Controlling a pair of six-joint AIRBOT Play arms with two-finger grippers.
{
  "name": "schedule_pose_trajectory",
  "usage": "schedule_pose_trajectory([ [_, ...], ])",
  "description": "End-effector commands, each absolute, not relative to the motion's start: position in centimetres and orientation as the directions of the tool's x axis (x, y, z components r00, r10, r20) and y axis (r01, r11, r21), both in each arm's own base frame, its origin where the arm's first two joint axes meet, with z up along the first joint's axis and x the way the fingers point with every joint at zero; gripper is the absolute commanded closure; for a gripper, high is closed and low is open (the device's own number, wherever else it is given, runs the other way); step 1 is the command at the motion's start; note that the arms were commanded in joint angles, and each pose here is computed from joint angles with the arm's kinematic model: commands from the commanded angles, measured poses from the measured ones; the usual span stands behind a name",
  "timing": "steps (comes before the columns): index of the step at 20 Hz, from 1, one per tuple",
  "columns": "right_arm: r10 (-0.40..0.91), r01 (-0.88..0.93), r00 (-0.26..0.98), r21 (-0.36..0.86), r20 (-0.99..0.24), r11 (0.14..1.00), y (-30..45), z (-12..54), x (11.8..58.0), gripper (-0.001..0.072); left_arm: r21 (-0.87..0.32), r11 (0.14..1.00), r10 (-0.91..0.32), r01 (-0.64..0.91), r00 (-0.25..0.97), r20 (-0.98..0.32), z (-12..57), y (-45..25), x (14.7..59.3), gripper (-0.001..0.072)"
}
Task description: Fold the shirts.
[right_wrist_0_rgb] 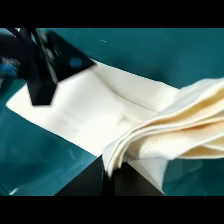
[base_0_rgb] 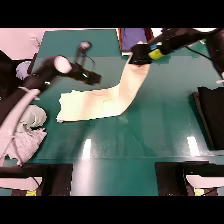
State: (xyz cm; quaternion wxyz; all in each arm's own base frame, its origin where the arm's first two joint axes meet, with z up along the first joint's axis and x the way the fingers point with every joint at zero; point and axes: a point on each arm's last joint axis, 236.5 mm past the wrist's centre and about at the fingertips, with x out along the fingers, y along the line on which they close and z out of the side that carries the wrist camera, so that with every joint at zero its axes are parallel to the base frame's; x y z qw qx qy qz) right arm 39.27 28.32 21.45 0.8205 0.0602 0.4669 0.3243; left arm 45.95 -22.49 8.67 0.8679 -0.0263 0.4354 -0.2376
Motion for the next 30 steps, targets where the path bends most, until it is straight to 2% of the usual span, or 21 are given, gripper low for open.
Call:
schedule_pose_trajectory([
  [1, 0.666, -0.551, 0.314, 0.442, -0.676, 0.708, 35.6, 21.3, 38.7, 0.0691, -0.082, 0.957, -0.259, 0.278, 0.693, -0.672, 16.9, -12.0, 46.3, 0.0673],
  [4, 0.788, -0.581, 0.248, 0.565, -0.563, 0.586, 43.8, 20.0, 37.6, 0.069, -0.002, 0.986, -0.136, 0.166, 0.804, -0.579, 22.9, -5.6, 44.8, 0.0674],
  [5, 0.803, -0.582, 0.245, 0.58, -0.544, 0.57, 45.9, 18.7, 37.4, 0.069, 0.0, 0.991, -0.113, 0.136, 0.826, -0.552, 24.5, -4.2, 44.1, 0.0674],
  [8, 0.819, -0.605, 0.231, 0.582, -0.525, 0.543, 51.9, 13.8, 36.7, 0.0689, 0.004, 0.996, -0.071, 0.085, 0.861, -0.504, 27.2, -1.9, 42.4, 0.0674],
  [11, 0.821, -0.654, 0.163, 0.563, -0.547, 0.505, 56.1, 8.9, 34.8, 0.0686, 0.003, 0.996, -0.07, 0.084, 0.844, -0.532, 26.7, -1.8, 41.6, 0.0673],
  [12, 0.837, -0.668, 0.134, 0.576, -0.531, 0.472, 57.2, 8.3, 34.2, 0.059, 0.002, 0.996, -0.071, 0.085, 0.836, -0.543, 26.4, -1.8, 41.4, 0.0673],
  [13, 0.853, -0.667, 0.114, 0.597, -0.509, 0.445, 57.7, 8.3, 33.8, 0.0353, 0.002, 0.996, -0.071, 0.086, 0.831, -0.552, 26.2, -1.8, 41.3, 0.0673],
  [14, 0.857, -0.666, 0.115, 0.601, -0.502, 0.441, 57.5, 8.4, 34.1, 0.0214, 0.001, 0.996, -0.071, 0.087, 0.827, -0.558, 26.1, -1.8, 41.2, 0.0674],
  [16, 0.837, -0.647, 0.115, 0.599, -0.536, 0.472, 54.8, 8.4, 35.2, 0.0198, 0.001, 0.996, -0.072, 0.088, 0.818, -0.571, 25.8, -1.8, 40.9, 0.0673],
  [18, 0.763, -0.607, 0.154, 0.549, -0.628, 0.575, 49.3, 7.3, 37.6, 0.0202, 0.0, 0.996, -0.072, 0.089, 0.809, -0.584, 25.5, -1.8, 40.7, 0.0674],
  [21, 0.527, -0.468, 0.2, 0.392, -0.826, 0.792, 37.2, 3.5, 40.0, 0.0203, -0.007, 0.996, -0.079, 0.093, 0.801, -0.593, 25.2, -2.0, 40.6, 0.0674],
  [23, 0.38, -0.352, 0.168, 0.305, -0.91, 0.885, 30.0, 1.1, 39.8, 0.0198, -0.034, 0.994, -0.105, 0.106, 0.798, -0.593, 25.2, -2.6, 40.5, 0.0674],
  [25, 0.369, -0.272, 0.119, 0.327, -0.922, 0.905, 27.1, -0.5, 39.3, 0.0076, -0.064, 0.991, -0.134, 0.12, 0.798, -0.587, 25.3, -3.3, 40.6, 0.0673],
  [27, 0.412, -0.209, 0.084, 0.389, -0.907, 0.897, 27.2, -2.0, 38.9, 0.0076, -0.076, 0.989, -0.146, 0.125, 0.798, -0.584, 25.3, -3.5, 40.6, 0.0674],
  [30, 0.485, -0.161, 0.106, 0.467, -0.868, 0.87, 29.7, -3.8, 39.7, 0.0077, -0.075, 0.989, -0.146, 0.126, 0.797, -0.585, 25.3, -3.5, 40.6, 0.0673],
])
